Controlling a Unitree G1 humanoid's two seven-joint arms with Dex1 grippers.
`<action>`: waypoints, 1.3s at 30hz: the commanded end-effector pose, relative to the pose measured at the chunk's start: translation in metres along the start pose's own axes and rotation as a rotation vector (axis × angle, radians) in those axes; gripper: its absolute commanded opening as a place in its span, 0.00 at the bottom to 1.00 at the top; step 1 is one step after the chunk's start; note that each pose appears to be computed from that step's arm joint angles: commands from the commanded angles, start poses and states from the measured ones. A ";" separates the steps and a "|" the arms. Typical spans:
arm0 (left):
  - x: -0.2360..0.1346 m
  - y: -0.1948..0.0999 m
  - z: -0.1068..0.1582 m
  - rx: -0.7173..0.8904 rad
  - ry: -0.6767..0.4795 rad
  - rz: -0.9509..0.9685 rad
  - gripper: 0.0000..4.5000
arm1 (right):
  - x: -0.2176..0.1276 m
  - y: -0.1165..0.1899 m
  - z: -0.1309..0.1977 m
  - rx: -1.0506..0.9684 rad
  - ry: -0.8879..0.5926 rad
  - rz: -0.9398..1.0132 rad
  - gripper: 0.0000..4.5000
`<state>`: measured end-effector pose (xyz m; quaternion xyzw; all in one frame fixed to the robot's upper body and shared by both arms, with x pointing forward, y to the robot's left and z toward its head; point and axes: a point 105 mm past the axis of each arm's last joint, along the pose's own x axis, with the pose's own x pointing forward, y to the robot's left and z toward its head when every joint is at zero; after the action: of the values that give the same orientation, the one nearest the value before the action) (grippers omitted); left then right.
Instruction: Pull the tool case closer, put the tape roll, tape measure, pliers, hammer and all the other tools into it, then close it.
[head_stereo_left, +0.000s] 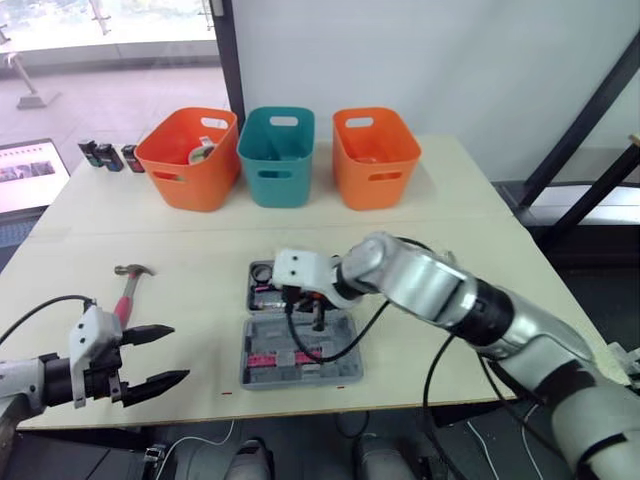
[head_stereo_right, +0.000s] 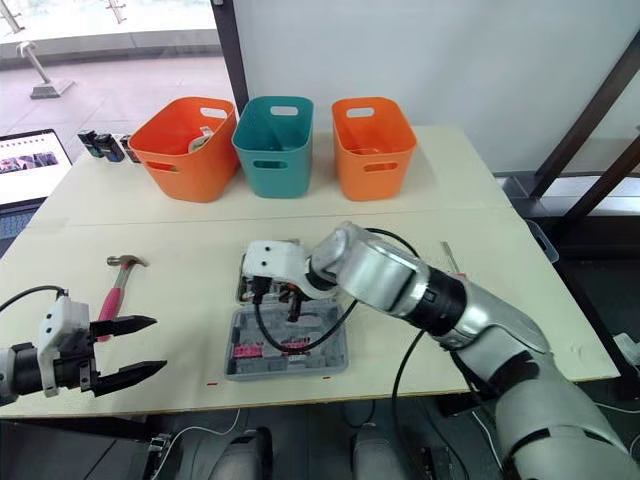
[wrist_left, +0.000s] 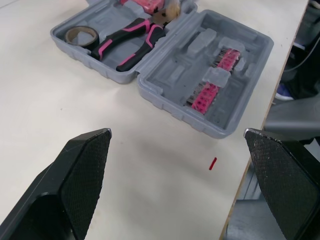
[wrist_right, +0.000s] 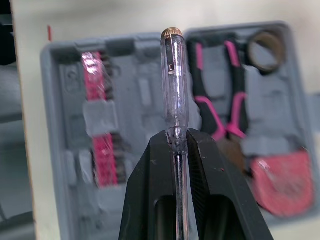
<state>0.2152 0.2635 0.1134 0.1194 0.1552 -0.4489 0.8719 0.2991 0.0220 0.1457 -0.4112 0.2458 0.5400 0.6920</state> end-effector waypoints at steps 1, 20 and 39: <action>-0.001 -0.004 0.008 0.047 -0.001 -0.015 1.00 | 0.004 0.000 0.010 -0.034 0.025 -0.015 0.01; 0.009 -0.013 0.017 0.077 -0.007 -0.044 1.00 | 0.045 -0.004 0.008 -0.055 0.106 0.007 0.01; 0.014 -0.013 0.022 0.075 -0.020 -0.031 1.00 | 0.049 -0.004 -0.007 -0.083 0.166 0.022 0.01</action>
<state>0.2155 0.2410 0.1227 0.1418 0.1428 -0.4664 0.8614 0.3197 0.0376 0.0982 -0.4765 0.2985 0.5180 0.6446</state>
